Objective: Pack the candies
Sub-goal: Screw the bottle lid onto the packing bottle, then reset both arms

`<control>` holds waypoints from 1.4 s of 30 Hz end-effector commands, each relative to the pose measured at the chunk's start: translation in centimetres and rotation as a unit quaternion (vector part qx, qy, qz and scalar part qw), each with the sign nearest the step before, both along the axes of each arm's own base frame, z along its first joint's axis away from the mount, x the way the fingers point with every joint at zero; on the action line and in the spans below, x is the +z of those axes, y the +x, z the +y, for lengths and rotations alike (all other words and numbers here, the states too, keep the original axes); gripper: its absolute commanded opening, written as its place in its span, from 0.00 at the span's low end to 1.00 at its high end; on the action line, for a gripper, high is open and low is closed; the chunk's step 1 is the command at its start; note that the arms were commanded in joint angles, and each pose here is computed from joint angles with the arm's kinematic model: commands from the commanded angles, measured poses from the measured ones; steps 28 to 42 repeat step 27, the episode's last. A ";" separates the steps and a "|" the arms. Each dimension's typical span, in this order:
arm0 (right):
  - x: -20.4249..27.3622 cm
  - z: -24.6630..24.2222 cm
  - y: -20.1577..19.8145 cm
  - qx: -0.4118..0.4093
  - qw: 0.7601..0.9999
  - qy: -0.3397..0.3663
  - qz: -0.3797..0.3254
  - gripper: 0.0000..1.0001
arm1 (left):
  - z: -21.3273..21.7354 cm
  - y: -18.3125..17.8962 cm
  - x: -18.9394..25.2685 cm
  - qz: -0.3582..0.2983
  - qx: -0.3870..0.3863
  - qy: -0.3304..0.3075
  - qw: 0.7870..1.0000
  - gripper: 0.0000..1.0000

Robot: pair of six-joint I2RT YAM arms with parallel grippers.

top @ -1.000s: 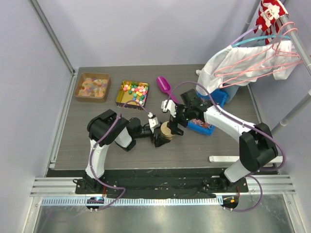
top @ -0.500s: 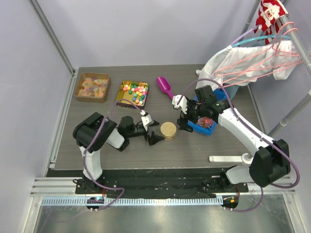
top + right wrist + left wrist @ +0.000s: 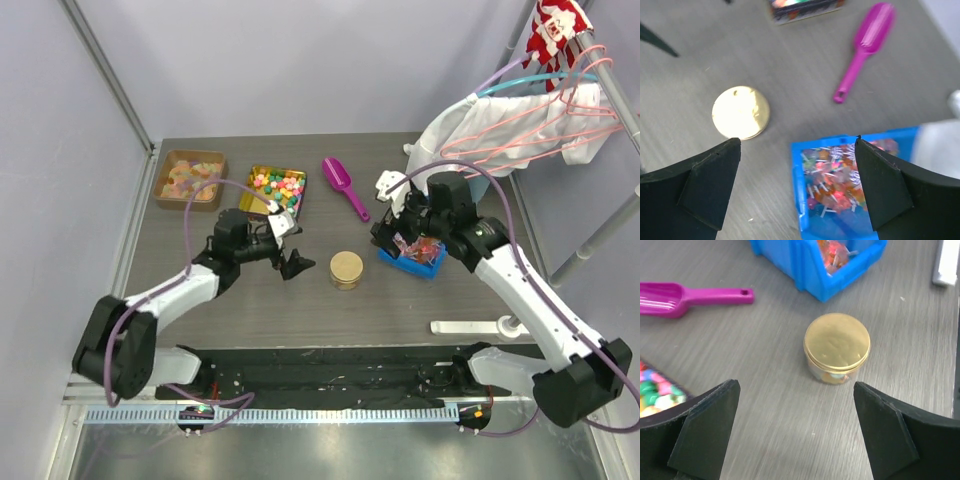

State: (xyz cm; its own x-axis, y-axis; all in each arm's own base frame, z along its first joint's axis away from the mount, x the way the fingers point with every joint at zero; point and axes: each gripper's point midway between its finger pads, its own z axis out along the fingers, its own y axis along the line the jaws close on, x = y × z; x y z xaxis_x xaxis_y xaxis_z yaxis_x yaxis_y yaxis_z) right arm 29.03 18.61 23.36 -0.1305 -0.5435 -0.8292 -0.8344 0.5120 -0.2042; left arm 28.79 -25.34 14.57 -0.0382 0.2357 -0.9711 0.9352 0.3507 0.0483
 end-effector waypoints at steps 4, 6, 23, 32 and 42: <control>10.2 -5.1 3.5 -0.207 0.962 0.077 -0.157 1.00 | 5.7 3.9 7.6 0.029 0.165 0.110 0.980 1.00; 13.2 -6.4 3.2 -0.240 0.943 0.107 -0.203 0.99 | 7.6 5.0 11.8 0.026 0.212 0.110 0.971 1.00; 27.9 -12.5 -2.8 -0.317 0.852 0.221 -0.352 1.00 | 19.8 1.8 28.5 -0.033 0.381 -0.033 0.923 1.00; 28.6 -12.5 -3.5 -0.311 0.850 0.232 -0.356 1.00 | 19.6 1.0 29.2 -0.034 0.382 -0.044 0.923 1.00; 28.6 -12.5 -3.5 -0.311 0.850 0.232 -0.356 1.00 | 19.6 1.0 29.2 -0.034 0.382 -0.044 0.923 1.00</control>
